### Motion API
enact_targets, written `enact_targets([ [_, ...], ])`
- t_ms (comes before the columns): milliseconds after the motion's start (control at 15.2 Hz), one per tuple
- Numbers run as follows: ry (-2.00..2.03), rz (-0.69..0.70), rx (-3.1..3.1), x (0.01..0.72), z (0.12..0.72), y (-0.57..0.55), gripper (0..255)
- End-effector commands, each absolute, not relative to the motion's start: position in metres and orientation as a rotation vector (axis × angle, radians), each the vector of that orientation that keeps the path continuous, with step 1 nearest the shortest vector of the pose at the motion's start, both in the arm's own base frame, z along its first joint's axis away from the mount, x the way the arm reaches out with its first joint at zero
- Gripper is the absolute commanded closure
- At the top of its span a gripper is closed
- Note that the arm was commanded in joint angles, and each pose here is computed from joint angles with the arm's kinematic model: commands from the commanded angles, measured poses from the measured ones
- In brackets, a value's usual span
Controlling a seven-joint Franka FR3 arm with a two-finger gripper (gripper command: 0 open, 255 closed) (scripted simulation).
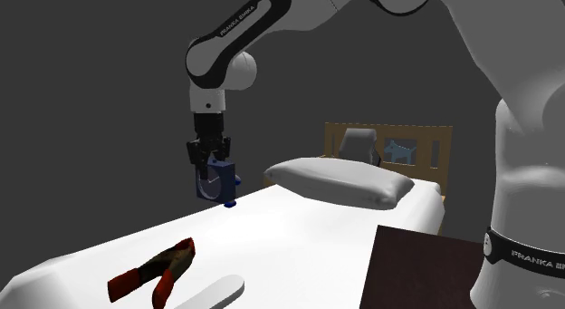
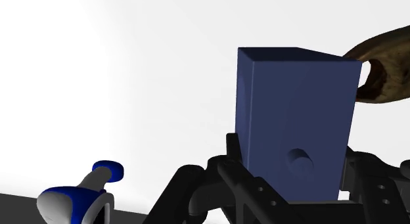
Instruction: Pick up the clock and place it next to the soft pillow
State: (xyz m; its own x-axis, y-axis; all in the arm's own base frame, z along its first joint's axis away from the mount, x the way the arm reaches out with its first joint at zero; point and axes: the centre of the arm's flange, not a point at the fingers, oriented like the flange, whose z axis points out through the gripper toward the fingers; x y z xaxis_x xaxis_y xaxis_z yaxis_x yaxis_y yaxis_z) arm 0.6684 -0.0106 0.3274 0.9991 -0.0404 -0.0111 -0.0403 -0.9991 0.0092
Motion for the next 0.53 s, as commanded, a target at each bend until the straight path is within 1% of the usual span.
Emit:
enact_targets([
  [0,-0.063,-0.018,3.132,0.667,0.338,-0.011,255],
  [462,-0.063,-0.018,3.132,0.667,0.375,-0.011,255],
])
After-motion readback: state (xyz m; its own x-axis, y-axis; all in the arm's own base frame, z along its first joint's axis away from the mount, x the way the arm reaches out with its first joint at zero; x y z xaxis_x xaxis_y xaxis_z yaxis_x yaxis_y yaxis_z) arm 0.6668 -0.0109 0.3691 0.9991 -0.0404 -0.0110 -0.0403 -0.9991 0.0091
